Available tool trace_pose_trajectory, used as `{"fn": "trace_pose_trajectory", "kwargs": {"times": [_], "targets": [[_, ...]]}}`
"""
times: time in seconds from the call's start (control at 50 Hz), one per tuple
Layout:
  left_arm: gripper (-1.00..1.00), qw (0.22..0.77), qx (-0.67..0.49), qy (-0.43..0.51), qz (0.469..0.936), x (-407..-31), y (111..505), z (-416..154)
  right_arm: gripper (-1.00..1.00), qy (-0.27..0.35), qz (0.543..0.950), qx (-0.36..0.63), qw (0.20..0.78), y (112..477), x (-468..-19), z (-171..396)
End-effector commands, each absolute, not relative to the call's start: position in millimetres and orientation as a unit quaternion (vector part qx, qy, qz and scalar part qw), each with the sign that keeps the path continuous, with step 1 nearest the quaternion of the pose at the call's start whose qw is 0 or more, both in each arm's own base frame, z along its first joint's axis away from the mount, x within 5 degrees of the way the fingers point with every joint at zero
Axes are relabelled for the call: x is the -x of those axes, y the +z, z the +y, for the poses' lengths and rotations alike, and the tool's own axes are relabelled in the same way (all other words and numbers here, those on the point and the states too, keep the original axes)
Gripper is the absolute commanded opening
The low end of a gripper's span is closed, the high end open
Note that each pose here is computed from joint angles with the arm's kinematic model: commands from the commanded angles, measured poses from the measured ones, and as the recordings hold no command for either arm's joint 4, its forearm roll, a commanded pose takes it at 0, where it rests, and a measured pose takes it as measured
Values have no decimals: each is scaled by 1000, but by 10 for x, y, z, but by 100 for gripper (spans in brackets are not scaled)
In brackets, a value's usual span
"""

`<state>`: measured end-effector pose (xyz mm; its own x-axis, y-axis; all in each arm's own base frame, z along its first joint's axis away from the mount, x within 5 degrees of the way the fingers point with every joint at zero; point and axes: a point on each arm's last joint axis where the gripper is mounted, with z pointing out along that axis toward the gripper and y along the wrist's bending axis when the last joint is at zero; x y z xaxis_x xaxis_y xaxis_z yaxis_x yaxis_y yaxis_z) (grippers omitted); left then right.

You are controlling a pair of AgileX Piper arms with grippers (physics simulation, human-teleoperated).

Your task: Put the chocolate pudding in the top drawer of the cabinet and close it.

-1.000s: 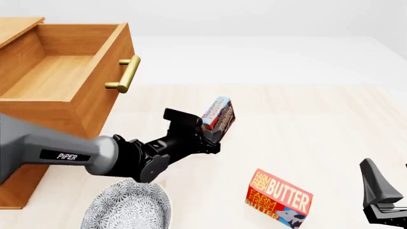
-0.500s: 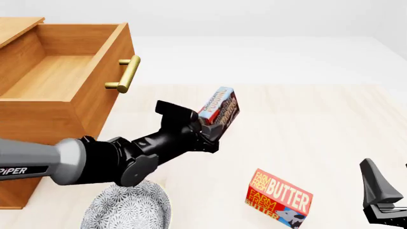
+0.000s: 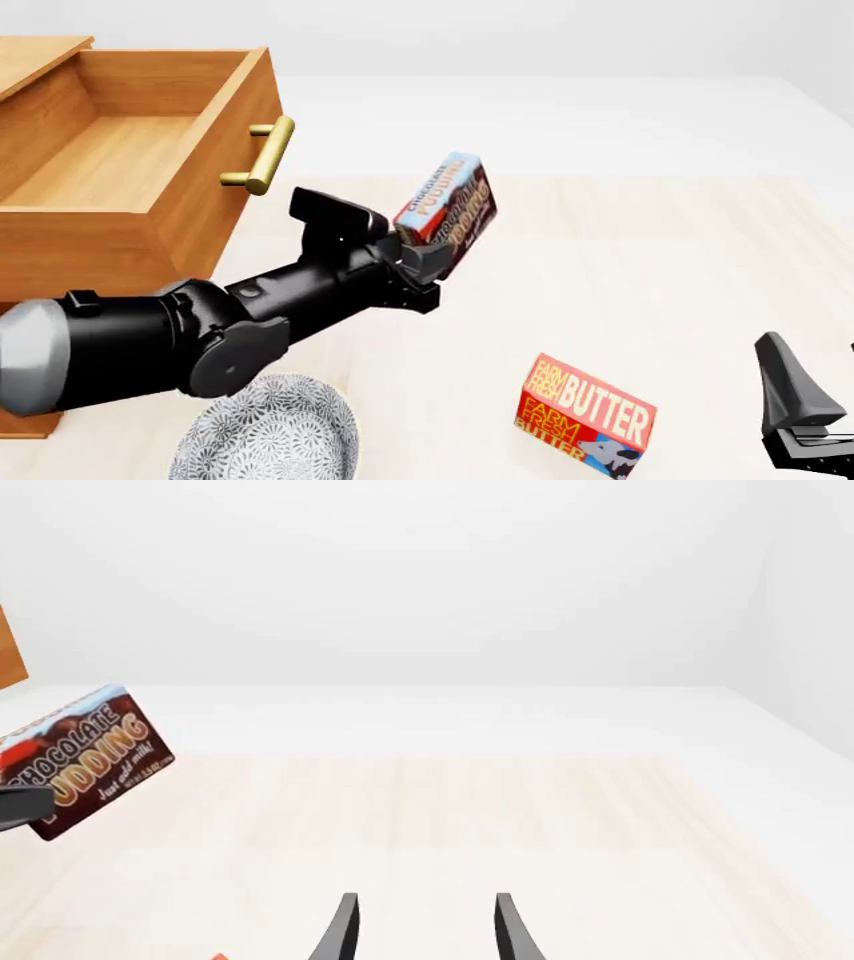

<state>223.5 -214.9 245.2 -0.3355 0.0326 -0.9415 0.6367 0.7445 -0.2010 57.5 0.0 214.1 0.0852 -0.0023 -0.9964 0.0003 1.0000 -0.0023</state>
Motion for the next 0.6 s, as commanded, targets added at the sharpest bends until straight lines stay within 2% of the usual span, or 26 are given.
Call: {"fn": "trace_pose_trajectory", "kwargs": {"times": [0.02, 0.22, 0.36, 0.46, 0.6], "targets": [[-100, 548, -228, -280, 754, -2137, 2638, -2054, 100, -1, 676, 1, 737, 2141, -575, 0], [-100, 557, -235, -276, 748, -2090, 2944, -2003, 100, -1, 676, 1, 737, 2141, -575, 0], [-100, 564, -239, -270, 743, -2067, 2931, -1958, 100, -1, 676, 1, 737, 2141, -575, 0], [-100, 584, -239, -265, 729, -2014, 3239, -1849, 100, -1, 676, 1, 737, 2141, -575, 0], [-100, 585, -247, -259, 727, -1968, 3228, -1811, 100, -1, 676, 1, 737, 2141, -575, 0]]}}
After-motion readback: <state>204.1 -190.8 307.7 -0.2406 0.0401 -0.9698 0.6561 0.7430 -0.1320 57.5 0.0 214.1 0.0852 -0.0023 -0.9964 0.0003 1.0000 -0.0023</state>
